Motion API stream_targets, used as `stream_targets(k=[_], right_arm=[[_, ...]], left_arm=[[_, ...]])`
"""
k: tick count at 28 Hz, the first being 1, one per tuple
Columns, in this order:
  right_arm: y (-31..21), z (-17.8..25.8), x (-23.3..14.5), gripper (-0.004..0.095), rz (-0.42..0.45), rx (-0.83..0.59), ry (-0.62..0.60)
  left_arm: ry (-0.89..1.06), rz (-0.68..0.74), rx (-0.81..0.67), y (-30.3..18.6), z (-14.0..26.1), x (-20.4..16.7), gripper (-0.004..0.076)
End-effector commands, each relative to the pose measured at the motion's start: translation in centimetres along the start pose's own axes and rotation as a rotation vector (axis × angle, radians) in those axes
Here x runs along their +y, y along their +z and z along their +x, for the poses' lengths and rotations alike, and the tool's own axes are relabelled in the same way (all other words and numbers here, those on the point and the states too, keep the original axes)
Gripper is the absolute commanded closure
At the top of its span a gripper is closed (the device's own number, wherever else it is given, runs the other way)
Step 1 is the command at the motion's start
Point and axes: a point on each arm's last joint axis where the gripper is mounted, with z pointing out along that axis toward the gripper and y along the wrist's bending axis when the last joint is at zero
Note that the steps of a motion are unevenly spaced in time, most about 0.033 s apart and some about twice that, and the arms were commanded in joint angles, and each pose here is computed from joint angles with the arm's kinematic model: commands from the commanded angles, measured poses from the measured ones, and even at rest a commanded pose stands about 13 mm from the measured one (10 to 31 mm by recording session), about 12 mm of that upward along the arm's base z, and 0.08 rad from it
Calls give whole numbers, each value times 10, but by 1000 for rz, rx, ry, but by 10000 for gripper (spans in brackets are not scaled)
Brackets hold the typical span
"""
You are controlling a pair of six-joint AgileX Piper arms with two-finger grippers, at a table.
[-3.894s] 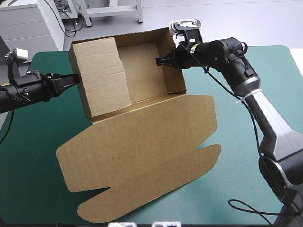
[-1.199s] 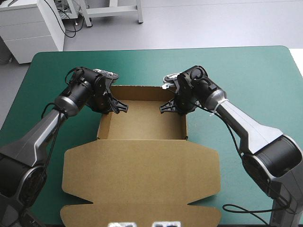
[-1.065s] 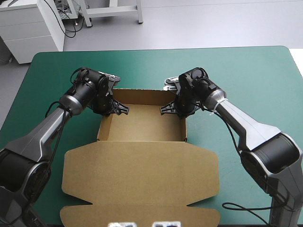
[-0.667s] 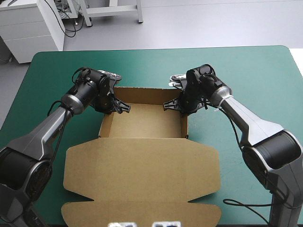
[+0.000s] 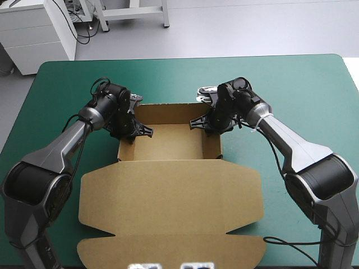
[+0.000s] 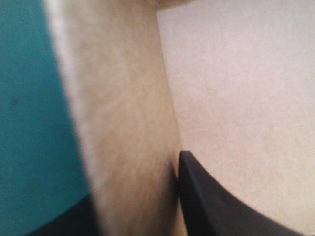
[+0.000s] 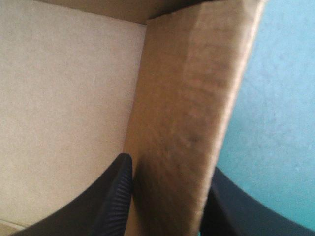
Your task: Fold the box
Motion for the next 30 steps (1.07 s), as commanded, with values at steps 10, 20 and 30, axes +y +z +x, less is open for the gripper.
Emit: stream_targets(k=[10, 20, 30], right_arm=[[-33, -6, -8, 484, 118, -109, -28], [-77, -25, -6, 485, 158, -227, -47], [-143, -35, 2, 487, 129, -378, -136]], left_arm=[[-27, 31, -75, -36, -5, 5, 248], [-34, 44, -212, -86, -20, 7, 248], [-36, 76, -430, -158, -14, 10, 248]])
